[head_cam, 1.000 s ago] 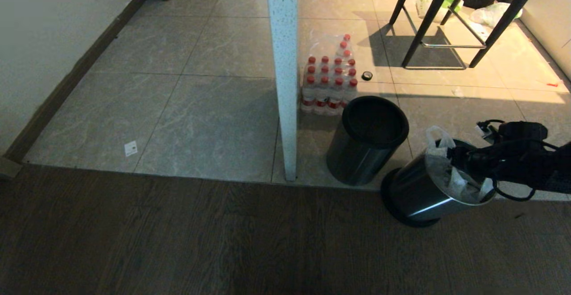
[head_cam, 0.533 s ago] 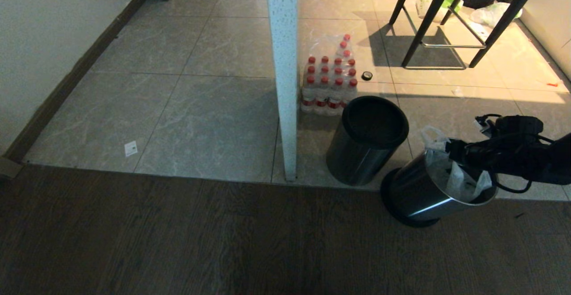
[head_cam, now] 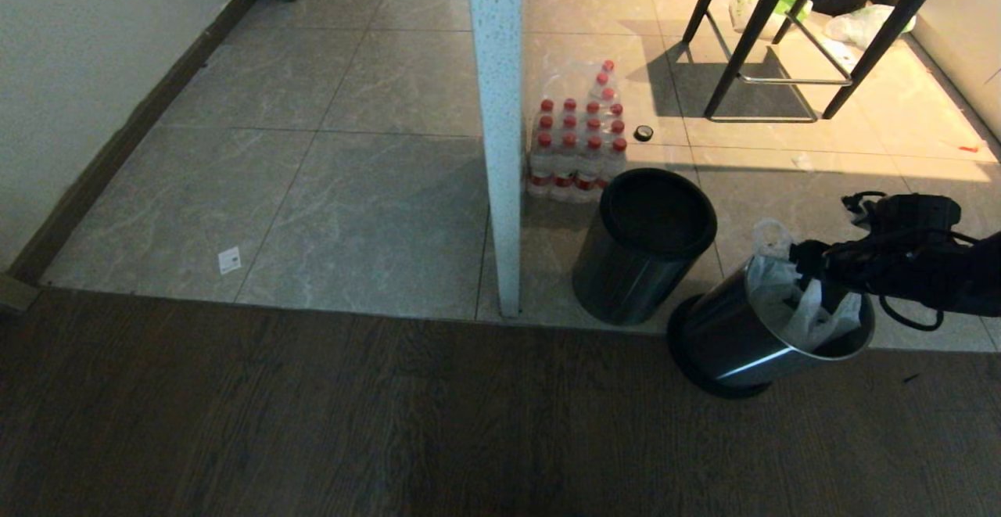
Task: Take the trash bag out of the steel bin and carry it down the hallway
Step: Pick up the trash bag
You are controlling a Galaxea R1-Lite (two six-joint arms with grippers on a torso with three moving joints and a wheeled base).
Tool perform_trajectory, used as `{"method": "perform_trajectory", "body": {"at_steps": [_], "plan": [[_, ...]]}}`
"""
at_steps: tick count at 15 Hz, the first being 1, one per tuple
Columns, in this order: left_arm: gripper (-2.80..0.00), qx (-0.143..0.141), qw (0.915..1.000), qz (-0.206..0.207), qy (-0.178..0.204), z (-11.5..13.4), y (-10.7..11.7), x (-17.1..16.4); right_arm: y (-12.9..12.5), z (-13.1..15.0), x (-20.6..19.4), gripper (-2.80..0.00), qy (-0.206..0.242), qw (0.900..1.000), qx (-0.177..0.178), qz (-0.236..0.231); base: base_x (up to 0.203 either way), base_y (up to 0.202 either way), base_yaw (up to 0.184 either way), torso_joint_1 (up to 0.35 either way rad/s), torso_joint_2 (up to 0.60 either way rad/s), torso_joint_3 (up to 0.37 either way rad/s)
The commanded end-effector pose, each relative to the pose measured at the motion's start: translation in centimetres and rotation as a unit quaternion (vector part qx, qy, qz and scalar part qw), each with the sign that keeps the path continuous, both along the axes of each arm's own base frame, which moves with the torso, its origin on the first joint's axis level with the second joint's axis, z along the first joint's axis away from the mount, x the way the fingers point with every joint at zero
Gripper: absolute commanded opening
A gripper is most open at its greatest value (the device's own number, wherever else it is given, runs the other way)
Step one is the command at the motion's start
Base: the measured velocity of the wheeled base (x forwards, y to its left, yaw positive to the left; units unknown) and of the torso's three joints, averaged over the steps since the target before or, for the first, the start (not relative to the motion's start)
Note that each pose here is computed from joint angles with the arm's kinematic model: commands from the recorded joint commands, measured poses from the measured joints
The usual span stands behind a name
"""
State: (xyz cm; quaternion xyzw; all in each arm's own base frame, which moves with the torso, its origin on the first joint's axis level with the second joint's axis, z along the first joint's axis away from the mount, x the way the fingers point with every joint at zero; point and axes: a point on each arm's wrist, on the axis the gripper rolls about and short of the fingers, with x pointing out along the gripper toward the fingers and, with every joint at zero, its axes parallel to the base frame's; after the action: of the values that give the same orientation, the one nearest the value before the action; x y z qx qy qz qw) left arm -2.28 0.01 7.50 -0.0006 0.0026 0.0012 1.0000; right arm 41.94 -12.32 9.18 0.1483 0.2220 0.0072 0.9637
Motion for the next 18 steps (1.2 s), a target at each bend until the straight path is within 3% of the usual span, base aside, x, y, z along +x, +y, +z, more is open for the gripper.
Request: {"method": "perform_trajectory", "body": {"at_steps": [1,5,9,18], "plan": [[-2.8,0.0,1.0,0.0,0.0,0.0,0.0,0.0,-0.1,0.1,-0.2,0.0,-0.003,1.0,-0.019,0.008,0.0,0.0,0.0,0.0,0.0,0.0],[-2.8,0.0,1.0,0.0,0.0,0.0,0.0,0.0,0.1,-0.2,-0.6,0.0,0.02,0.999,-0.021,0.015,0.0,0.0,0.0,0.0,0.0,0.0],[-2.8,0.0,1.0,0.0,0.0,0.0,0.0,0.0,0.0,-0.4,-0.4,0.0,0.013,0.996,-0.078,0.046,0.0,0.0,0.0,0.0,0.0,0.0],[-2.8,-0.001,1.0,0.0,0.0,0.0,0.0,0.0,1.6,-3.0,1.3,0.0,0.017,0.992,-0.094,0.079,0.0,0.0,0.0,0.0,0.0,0.0]]}}
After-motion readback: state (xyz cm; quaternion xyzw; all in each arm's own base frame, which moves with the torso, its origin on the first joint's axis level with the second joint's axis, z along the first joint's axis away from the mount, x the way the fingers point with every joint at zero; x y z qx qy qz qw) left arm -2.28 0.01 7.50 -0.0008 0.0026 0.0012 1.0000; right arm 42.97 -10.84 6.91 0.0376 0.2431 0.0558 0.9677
